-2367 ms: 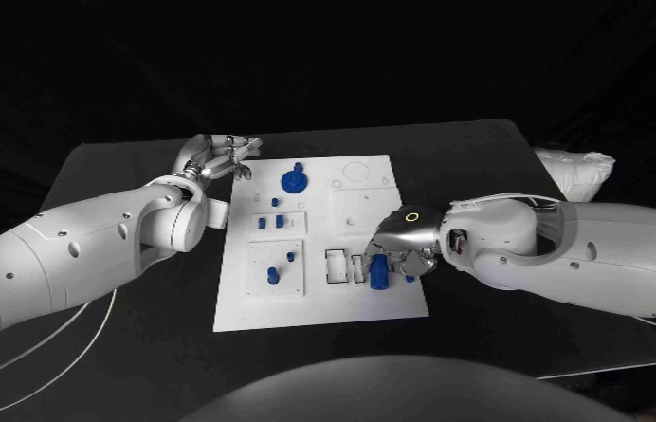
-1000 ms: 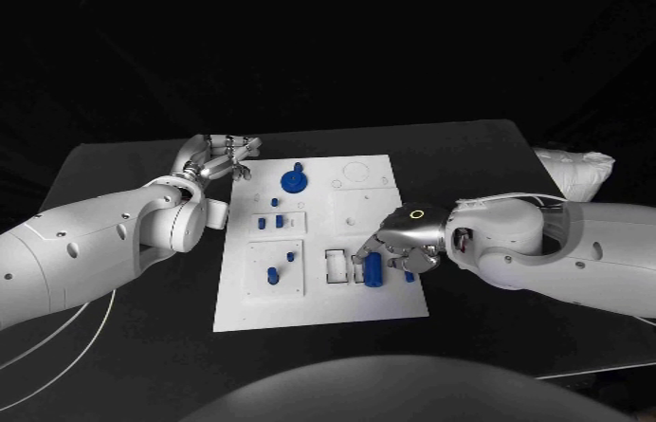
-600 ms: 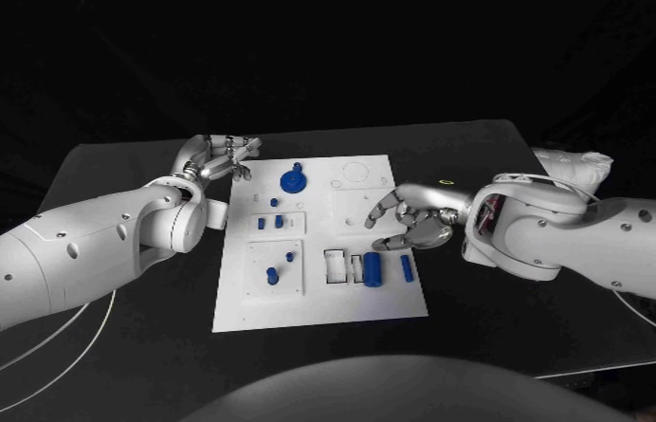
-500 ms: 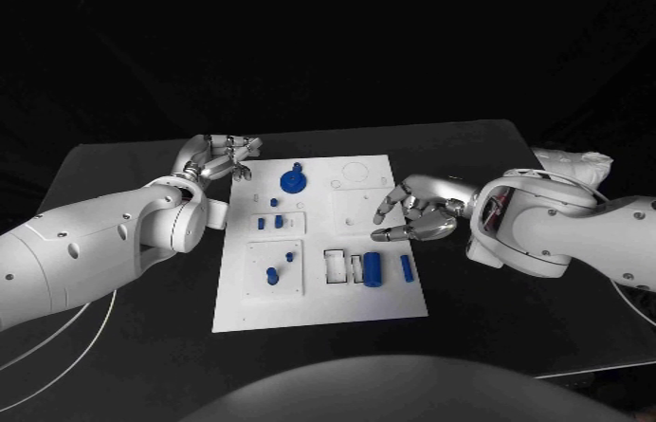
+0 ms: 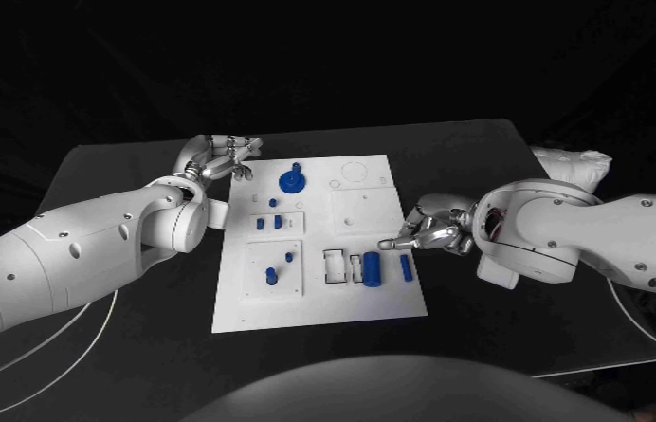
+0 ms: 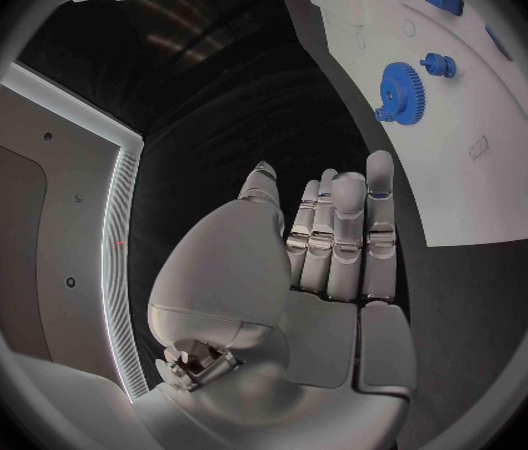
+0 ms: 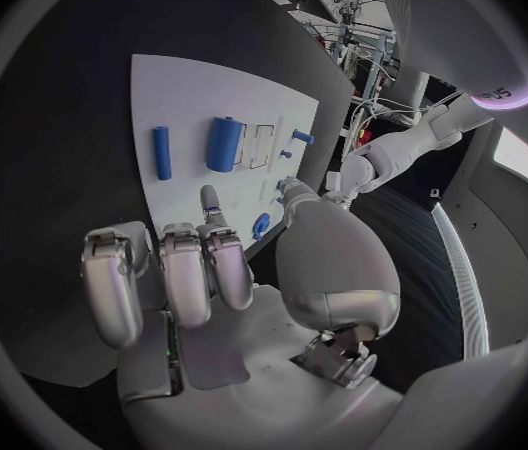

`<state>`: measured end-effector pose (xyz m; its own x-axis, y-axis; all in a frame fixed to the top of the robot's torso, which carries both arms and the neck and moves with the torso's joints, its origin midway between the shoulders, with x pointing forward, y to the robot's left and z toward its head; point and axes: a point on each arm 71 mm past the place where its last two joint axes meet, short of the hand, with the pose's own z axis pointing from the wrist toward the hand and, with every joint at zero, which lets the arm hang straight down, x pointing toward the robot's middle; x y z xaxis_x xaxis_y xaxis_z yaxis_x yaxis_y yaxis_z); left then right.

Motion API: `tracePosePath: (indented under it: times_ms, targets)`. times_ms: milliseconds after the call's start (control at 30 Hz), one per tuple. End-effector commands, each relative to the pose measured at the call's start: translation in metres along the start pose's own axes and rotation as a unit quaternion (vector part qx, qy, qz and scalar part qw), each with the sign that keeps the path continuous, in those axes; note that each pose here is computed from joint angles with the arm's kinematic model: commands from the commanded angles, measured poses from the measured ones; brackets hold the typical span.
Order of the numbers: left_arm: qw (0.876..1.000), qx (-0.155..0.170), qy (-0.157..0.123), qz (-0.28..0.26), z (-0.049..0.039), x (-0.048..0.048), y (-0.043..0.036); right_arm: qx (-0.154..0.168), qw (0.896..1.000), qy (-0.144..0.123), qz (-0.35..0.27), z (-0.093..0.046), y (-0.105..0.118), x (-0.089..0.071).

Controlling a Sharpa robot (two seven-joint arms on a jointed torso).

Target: Assemble the parts on the task board

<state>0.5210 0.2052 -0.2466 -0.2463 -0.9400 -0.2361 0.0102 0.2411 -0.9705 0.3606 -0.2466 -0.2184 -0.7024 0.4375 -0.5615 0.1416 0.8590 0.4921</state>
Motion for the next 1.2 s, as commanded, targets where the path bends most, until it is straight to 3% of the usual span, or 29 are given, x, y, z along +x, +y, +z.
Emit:
tracePosePath:
  times_ms: [33,400,1200]
  targets:
    - [1.0,0.004,0.006,-0.001,0.0003,0.0012,-0.0012,0.054,0.998,0.034,-0.005,0.003,-0.005,0.008]
    - [1.0,0.005,0.007,-0.002,0.0001,0.001,-0.0011,0.059,0.996,0.06,0.006,0.022,0.005,0.026]
    - [1.0,0.004,0.006,-0.001,-0.0006,-0.0009,-0.0006,0.087,0.992,0.086,0.04,0.04,0.006,0.039]
